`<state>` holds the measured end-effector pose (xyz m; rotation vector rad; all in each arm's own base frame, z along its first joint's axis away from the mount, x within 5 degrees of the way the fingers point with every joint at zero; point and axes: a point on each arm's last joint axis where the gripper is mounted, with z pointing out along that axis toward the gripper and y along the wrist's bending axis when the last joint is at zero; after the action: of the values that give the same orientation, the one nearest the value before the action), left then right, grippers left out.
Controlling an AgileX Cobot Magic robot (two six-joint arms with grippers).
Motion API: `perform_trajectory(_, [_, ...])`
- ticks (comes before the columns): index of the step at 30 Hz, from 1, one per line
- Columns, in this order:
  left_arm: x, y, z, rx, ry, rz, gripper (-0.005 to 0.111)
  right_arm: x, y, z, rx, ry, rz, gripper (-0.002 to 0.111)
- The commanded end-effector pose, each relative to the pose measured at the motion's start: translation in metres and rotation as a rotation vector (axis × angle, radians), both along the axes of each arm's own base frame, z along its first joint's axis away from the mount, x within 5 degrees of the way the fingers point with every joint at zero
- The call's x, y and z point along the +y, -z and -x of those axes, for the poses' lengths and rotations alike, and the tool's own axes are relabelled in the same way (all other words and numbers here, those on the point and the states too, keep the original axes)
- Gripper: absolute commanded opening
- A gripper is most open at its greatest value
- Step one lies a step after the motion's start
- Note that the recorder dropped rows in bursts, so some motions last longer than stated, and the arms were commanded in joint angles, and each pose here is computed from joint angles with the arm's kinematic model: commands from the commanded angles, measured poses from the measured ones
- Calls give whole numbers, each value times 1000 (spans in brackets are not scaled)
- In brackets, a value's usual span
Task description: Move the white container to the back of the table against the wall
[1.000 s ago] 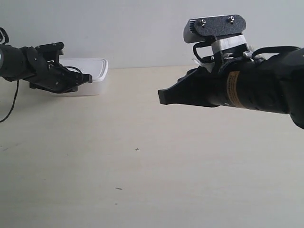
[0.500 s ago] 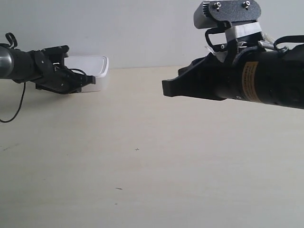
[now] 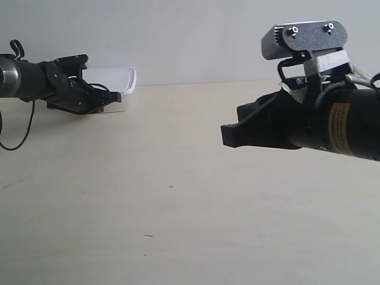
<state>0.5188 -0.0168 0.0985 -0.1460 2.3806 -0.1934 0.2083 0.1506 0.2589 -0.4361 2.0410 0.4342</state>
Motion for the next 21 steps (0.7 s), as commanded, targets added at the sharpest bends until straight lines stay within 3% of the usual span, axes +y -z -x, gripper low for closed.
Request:
perform_trajectory(1, [10, -6, -5, -43, -30, -2, 0, -9, -6, 12, -27, -1, -20, 0])
perform_trajectory(21, [9, 1, 13, 118, 12, 23, 0, -23, -7, 16, -76, 75, 10, 0])
